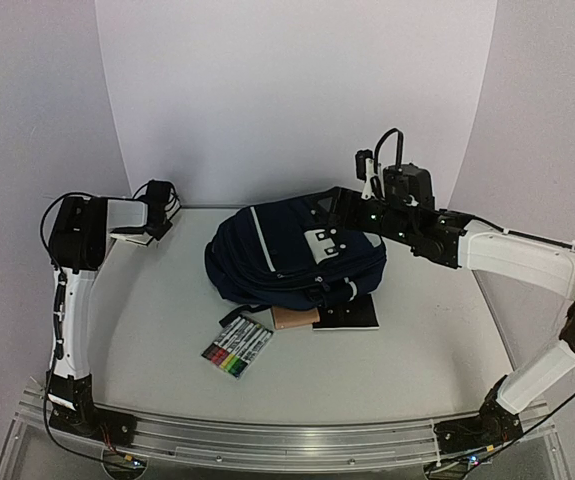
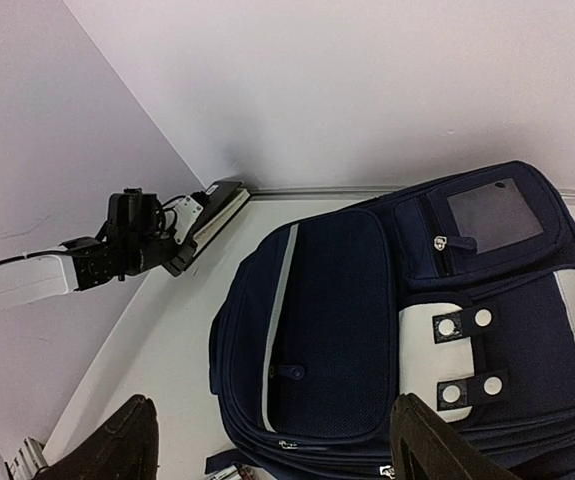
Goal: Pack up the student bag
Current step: Adjust the book at the center of the board.
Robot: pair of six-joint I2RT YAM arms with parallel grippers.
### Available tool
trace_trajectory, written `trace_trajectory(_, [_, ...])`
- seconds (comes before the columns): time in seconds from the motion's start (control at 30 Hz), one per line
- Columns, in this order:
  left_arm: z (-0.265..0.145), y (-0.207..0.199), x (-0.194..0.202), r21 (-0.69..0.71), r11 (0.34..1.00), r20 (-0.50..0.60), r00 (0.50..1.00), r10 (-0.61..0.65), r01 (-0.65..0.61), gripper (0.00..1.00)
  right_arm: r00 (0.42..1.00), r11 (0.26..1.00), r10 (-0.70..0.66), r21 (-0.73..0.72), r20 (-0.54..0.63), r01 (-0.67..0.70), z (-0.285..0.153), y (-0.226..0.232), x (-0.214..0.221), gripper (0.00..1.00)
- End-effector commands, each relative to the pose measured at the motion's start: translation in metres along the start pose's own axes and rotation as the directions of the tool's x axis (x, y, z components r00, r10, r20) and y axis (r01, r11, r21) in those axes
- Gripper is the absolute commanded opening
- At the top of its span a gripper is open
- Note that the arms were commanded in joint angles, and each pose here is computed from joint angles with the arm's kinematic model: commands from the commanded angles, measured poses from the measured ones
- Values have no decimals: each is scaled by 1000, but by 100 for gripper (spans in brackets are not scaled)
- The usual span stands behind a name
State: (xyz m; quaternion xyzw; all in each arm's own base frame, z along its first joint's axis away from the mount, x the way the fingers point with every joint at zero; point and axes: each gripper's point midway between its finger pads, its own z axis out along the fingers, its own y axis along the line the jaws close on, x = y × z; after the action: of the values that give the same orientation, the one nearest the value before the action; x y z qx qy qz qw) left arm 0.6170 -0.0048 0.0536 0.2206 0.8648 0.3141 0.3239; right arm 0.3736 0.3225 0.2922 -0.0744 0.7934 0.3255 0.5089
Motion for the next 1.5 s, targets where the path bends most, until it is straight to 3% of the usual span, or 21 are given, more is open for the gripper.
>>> trace_trajectory(0.0, [-45, 37, -18, 33, 989, 14, 990, -143, 143, 0, 999, 1000, 5, -22, 44, -4, -7, 7, -16, 77])
trace_trajectory(0.4, [-127, -15, 32, 59, 968, -212, 951, -225, 242, 0, 999, 998, -26, -49, 21, 27, -7, 9, -7, 76])
trace_trajectory(0.77, [-233, -62, 85, 30, 945, -412, 866, -284, 325, 0, 1000, 995, -3, -101, -15, 2, -16, 14, 15, 73])
trace_trajectory(0.97, [-287, -91, 89, 41, 933, -444, 843, -304, 357, 0, 999, 991, -6, -132, -32, 2, -21, 33, 32, 73])
trace_trajectory(1.17, [-336, -118, 73, 136, 899, -433, 842, -323, 415, 0, 998, 982, -15, -188, -57, 4, -26, 72, 50, 71])
trace_trajectory(1.2, [-342, -123, 70, 167, 890, -426, 845, -324, 425, 2, 998, 980, -17, -197, -60, 5, -26, 79, 52, 71])
trace_trajectory(1.37, [-369, -131, 52, 333, 823, -392, 862, -322, 459, 34, 993, 975, -17, -224, -113, -8, -15, 105, 78, 71])
trace_trajectory(1.47, [-387, -129, 37, 453, 762, -343, 880, -330, 462, 62, 988, 971, -20, -239, -156, -18, -3, 119, 99, 73])
